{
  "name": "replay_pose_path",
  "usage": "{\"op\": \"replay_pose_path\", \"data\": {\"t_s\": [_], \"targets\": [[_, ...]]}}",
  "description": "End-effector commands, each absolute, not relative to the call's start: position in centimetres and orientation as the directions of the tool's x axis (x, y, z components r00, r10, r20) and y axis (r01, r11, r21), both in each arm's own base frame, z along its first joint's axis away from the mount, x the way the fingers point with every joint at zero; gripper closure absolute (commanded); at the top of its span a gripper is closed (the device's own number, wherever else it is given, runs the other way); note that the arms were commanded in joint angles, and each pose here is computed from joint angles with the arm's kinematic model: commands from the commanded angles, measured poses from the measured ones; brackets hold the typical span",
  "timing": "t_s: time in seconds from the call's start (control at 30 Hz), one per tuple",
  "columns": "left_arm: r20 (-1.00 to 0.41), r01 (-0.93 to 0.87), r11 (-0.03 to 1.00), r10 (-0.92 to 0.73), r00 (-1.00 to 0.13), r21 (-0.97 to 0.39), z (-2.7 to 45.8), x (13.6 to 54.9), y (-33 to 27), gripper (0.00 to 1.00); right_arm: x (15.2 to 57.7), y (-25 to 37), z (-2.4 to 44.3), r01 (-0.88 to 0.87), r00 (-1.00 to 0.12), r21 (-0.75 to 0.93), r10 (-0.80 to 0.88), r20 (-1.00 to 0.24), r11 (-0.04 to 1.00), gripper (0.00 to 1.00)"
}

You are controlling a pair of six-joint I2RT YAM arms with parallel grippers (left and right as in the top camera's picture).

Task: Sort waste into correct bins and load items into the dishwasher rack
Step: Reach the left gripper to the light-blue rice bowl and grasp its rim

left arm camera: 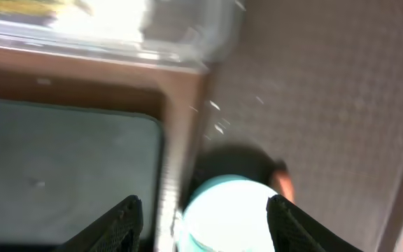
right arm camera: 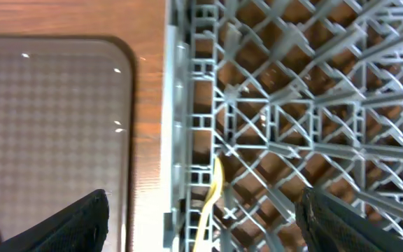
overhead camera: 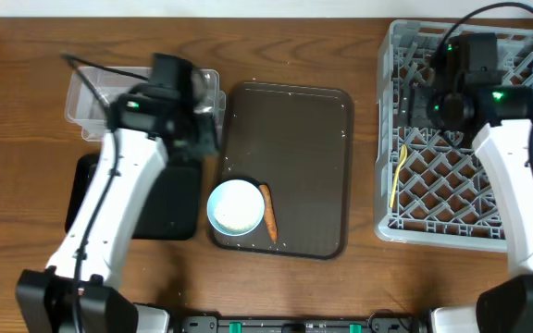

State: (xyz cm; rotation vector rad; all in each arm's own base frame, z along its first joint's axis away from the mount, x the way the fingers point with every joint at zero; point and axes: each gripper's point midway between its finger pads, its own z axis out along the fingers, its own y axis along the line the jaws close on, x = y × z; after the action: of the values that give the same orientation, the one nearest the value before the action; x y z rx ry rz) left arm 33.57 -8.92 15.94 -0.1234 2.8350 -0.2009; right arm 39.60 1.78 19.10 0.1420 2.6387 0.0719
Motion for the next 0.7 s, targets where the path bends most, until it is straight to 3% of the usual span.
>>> {"op": "replay_pose_path", "data": {"t_s": [0.0,0.33,0.67], "targets": [[-0.215,-0.007,0.990,-0.038,-0.976,-0.143,13.7,31.7,-11.4,0.41,39.8,1.3,19.2,0.093,-0.871,0.083,0.122,-0.476,0.992,0.15],[-0.072,0.066,0.992,0.059,-0.996,-0.106,7.9,26.5,-16.0,0.41,39.8,1.3,19.2,0.093,-0.871,0.084,0.122,-0.476,0.992,0.15],[0.000,0.237,0.969,0.238,-0.971,-0.069,4.3,24.0,-19.0,0.41,39.5,1.3,19.1,0.094,-0.876,0.083,0.122,-0.466,0.992,0.16]]}}
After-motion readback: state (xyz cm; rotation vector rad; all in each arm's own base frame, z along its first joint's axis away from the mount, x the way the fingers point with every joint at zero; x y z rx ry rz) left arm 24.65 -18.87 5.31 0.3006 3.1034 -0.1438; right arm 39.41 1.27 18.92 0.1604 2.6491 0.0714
